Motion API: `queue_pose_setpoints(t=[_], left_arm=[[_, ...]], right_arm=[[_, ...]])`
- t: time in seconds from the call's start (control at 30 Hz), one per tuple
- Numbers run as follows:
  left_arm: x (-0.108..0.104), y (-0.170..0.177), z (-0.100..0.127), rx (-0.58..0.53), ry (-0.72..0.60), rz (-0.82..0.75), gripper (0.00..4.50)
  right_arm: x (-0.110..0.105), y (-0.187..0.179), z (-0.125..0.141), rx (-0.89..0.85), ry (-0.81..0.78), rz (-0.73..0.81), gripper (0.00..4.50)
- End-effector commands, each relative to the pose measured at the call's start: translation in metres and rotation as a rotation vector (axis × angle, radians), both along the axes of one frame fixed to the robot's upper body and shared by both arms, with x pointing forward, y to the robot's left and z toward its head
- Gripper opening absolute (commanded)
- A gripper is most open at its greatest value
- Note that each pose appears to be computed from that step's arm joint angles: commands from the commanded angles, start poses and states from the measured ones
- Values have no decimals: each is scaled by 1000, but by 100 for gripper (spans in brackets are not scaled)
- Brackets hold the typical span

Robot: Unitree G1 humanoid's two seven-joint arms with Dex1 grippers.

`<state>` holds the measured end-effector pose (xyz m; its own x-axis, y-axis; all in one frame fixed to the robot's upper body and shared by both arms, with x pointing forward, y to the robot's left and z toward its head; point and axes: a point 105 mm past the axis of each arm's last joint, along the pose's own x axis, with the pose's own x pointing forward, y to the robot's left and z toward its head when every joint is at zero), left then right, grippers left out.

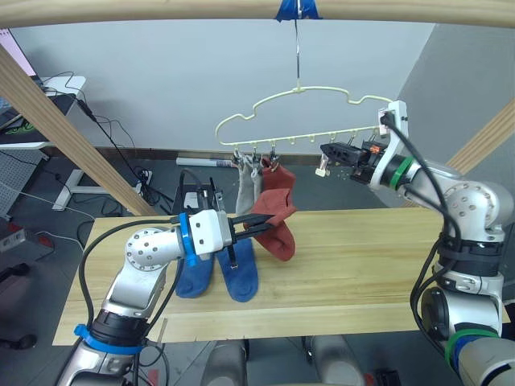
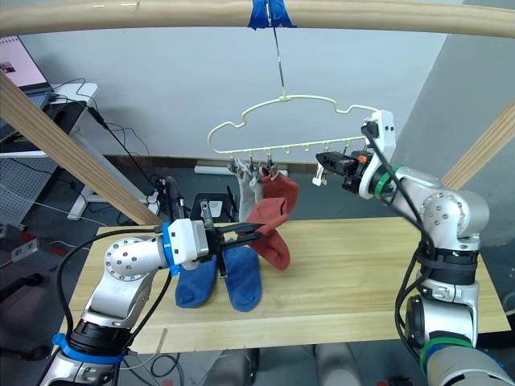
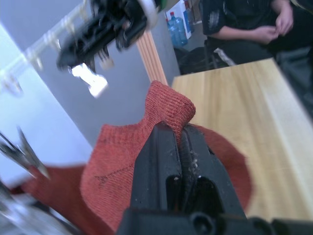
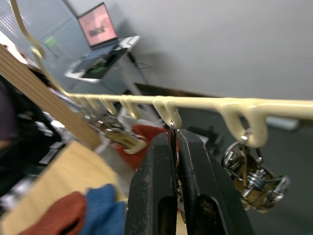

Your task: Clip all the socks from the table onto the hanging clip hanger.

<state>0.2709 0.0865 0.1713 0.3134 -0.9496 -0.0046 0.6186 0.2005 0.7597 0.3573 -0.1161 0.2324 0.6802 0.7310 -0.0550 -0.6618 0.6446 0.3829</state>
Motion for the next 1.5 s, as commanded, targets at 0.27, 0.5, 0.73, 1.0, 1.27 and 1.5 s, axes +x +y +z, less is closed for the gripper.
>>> queue_pose_setpoints(t=[0.27,0.5,0.73,1.0,1.27,1.5], left_arm=[[9,-23,15,-16,-283,-4,2],[13,-25,20,-27,-319,-6,2],[12,-27,20,-32,-326,-14,2],[11,-31,24,-48,-345,-20,2],[12,-30,26,-56,-354,-13,2],[14,-30,27,-56,-355,-7,2]], right_arm=[[-20,16,17,188,150,97,0],[-20,16,16,206,172,75,0],[-21,19,17,234,180,72,0],[-24,24,14,244,194,81,0],[-24,25,11,226,199,71,0],[-24,26,10,223,202,74,0]])
